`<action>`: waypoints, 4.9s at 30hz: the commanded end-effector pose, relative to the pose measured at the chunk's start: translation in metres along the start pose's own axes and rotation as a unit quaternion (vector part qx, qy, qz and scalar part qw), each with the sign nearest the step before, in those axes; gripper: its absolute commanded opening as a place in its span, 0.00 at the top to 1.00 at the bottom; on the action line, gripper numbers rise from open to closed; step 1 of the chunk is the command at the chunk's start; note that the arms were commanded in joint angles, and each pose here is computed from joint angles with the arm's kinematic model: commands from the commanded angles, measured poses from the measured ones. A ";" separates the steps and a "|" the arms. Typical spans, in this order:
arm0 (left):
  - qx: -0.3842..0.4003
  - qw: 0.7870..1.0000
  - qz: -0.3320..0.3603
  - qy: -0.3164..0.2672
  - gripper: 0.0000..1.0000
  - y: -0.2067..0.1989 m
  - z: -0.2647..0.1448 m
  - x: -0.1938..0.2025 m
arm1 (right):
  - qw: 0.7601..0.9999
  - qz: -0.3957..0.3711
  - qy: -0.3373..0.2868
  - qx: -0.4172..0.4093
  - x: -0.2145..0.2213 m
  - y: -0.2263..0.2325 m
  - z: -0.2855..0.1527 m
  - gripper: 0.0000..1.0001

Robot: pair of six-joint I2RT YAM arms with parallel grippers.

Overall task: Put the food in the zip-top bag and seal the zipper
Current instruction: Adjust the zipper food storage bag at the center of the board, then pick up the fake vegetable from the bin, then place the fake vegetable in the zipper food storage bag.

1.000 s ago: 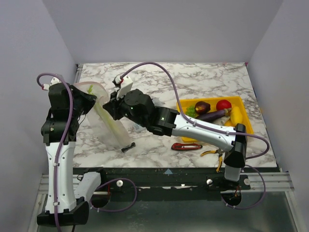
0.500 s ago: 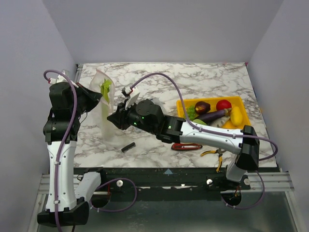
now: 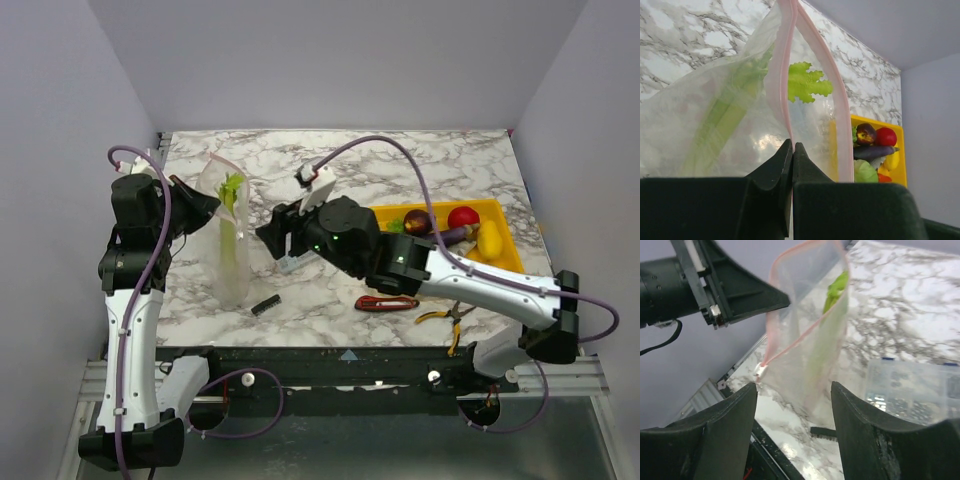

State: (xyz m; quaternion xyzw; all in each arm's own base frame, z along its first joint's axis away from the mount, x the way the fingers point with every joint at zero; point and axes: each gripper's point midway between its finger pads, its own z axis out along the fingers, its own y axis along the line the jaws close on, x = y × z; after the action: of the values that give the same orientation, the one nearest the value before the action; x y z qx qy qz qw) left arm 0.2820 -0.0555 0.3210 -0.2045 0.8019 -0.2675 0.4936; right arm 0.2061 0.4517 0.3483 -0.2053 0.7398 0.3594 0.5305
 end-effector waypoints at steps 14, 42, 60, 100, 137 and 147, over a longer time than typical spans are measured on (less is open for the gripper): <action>0.120 0.991 0.042 0.033 1.00 -0.038 0.006 0.008 | 0.906 0.144 0.081 0.389 0.066 -0.308 -0.137 0.05; 0.188 0.975 0.077 0.090 1.00 -0.062 -0.002 0.042 | 0.756 0.394 -0.044 0.522 0.148 -0.472 -0.184 0.07; 0.207 0.969 0.092 0.100 1.00 -0.074 -0.012 0.047 | 0.719 0.410 -0.086 0.555 0.163 -0.496 -0.190 0.34; 0.204 0.970 0.084 0.103 1.00 -0.073 -0.004 0.047 | 0.947 0.129 -0.229 0.187 -0.115 -0.305 -0.128 1.00; 0.198 0.975 0.064 0.075 1.00 -0.078 -0.015 0.038 | 0.966 0.112 -0.197 0.126 -0.078 -0.098 0.029 0.90; 0.197 0.976 0.059 0.067 1.00 -0.081 -0.015 0.032 | 0.979 0.101 -0.150 0.098 -0.046 -0.078 0.039 0.77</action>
State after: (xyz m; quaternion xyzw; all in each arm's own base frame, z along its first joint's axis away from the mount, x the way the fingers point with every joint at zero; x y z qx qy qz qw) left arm 0.2582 -0.1317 0.3326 -0.0472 0.7963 -0.3948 0.4558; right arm 0.3166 0.4119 0.3659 -0.0084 0.6928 0.3412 0.6353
